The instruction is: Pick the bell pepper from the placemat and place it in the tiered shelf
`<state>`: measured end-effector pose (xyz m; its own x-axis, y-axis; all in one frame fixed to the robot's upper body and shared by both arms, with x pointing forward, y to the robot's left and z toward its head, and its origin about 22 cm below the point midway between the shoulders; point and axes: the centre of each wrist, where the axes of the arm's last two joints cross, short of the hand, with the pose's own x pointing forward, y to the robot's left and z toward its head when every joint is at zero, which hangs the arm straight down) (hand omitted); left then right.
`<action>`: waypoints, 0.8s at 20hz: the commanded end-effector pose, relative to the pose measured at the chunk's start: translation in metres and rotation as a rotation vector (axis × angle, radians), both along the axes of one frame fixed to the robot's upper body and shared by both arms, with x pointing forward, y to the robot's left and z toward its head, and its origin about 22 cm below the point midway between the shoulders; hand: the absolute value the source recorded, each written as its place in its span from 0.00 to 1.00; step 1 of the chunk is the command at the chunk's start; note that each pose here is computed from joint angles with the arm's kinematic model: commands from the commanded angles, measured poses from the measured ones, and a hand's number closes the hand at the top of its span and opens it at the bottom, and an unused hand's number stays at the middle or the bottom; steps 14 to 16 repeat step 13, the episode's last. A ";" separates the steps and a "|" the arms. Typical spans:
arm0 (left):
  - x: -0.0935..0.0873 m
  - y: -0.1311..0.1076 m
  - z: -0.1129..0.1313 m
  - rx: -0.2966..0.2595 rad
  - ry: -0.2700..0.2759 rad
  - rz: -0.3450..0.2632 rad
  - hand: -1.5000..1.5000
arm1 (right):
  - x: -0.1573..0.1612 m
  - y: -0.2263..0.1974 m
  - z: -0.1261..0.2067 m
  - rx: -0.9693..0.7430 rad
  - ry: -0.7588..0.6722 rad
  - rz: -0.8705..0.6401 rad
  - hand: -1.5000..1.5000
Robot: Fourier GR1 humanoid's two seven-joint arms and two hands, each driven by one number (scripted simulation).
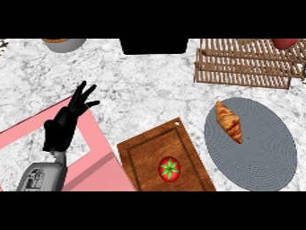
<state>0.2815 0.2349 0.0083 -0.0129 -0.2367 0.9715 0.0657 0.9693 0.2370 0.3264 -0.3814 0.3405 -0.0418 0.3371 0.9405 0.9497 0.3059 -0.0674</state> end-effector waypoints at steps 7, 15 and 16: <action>-0.010 0.002 -0.004 -0.008 0.005 0.044 0.50 | -0.124 -0.075 0.003 0.006 0.251 -0.034 0.00; -0.015 0.005 -0.001 -0.014 0.018 -0.007 0.50 | -0.203 -0.102 -0.026 0.031 0.259 0.028 0.00; -0.015 0.005 -0.001 -0.014 0.018 -0.007 0.50 | -0.203 -0.102 -0.026 0.031 0.259 0.028 0.00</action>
